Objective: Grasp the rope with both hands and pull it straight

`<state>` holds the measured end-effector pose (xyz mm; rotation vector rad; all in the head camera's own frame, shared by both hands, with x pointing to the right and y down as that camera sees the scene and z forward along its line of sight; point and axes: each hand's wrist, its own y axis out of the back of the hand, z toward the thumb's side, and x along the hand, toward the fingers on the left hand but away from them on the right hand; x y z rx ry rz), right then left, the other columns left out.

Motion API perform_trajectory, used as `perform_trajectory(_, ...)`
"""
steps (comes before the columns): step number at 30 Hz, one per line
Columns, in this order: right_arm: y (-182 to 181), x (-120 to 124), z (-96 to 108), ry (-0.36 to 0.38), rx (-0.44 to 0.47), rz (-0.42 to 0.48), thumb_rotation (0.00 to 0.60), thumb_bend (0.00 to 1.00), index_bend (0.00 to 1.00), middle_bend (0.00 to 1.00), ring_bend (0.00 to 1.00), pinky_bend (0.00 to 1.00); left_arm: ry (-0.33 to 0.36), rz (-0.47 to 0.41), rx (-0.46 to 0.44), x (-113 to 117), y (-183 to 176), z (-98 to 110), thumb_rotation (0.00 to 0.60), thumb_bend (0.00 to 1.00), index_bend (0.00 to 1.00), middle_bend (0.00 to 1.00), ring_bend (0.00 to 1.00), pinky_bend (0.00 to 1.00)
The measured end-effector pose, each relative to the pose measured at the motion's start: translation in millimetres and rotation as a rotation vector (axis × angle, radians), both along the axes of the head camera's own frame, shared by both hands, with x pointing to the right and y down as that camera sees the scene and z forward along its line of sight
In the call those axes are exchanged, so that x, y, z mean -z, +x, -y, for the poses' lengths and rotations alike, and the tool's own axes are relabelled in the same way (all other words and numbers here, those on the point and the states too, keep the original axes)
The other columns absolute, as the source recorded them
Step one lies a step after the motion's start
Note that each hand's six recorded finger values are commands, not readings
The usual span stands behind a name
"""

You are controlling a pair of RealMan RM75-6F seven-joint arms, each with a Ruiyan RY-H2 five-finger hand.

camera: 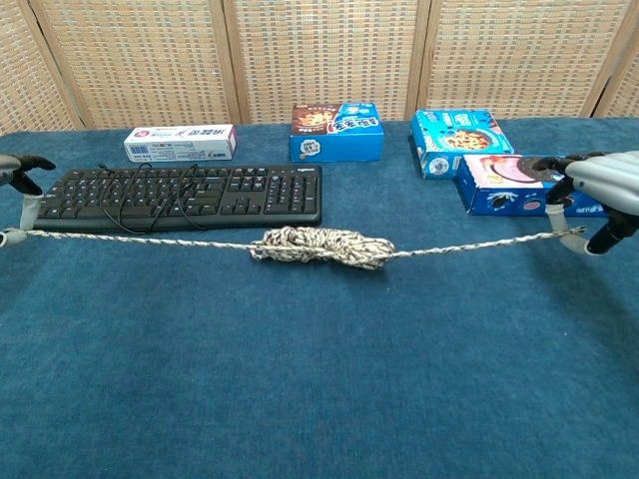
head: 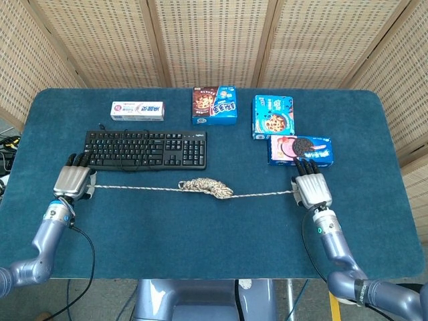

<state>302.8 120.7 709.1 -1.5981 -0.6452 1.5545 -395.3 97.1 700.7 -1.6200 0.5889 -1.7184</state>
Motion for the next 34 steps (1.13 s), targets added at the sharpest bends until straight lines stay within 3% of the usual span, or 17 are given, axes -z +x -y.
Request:
perform_trajectory(3,0.1,0.4,-0.8,0.000,-0.004,0.006,0.600,0.46,0.63,0.02,0.00,0.00,0.005,-0.004,0.003,1.0,0.0,-0.2,0.600,0.47,0.64,0.00,0.00,0.00)
perform_trajectory(4,0.2,0.7,-1.2,0.000,-0.006,0.009,0.600,0.44,0.57,0.01,0.00,0.00,0.006,-0.006,0.003,1.5,-0.2,-0.2,0.600,0.41,0.59,0.00,0.00,0.00)
perform_trajectory(6,0.6,2.0,-2.5,0.000,-0.013,0.017,0.600,0.31,0.34,0.00,0.00,0.00,0.009,-0.013,0.002,2.8,-0.4,-0.2,0.600,0.14,0.22,0.00,0.00,0.00)
perform_trajectory(8,0.9,3.8,-3.3,0.002,-0.022,0.027,0.600,0.07,0.07,0.00,0.00,0.00,0.012,-0.025,0.004,4.6,-0.7,-0.3,0.600,0.01,0.01,0.00,0.00,0.00)
perform_trajectory(10,0.8,7.6,-3.9,0.010,-0.038,0.048,0.600,0.00,0.00,0.00,0.00,0.00,0.018,-0.051,0.009,8.0,-0.8,-0.4,0.600,0.00,0.00,0.00,0.00,0.00)
perform_trajectory(19,8.8,44.5,-9.1,0.120,-0.056,0.179,0.600,0.00,0.00,0.00,0.00,0.00,0.114,-0.204,0.038,46.9,-11.8,-9.0,0.600,0.00,0.00,0.00,0.00,0.00)
perform_trajectory(27,54.3,100.7,-40.0,0.274,-0.058,0.239,0.600,0.00,0.00,0.00,0.00,0.00,0.245,-0.268,0.070,97.3,-49.5,-50.4,0.600,0.00,0.00,0.00,0.00,0.00)
perform_trajectory(34,92.1,124.7,-69.7,0.292,-0.082,0.194,0.600,0.00,0.00,0.00,0.00,0.00,0.286,-0.243,0.104,119.9,-83.9,-96.1,0.600,0.00,0.00,0.00,0.00,0.00)
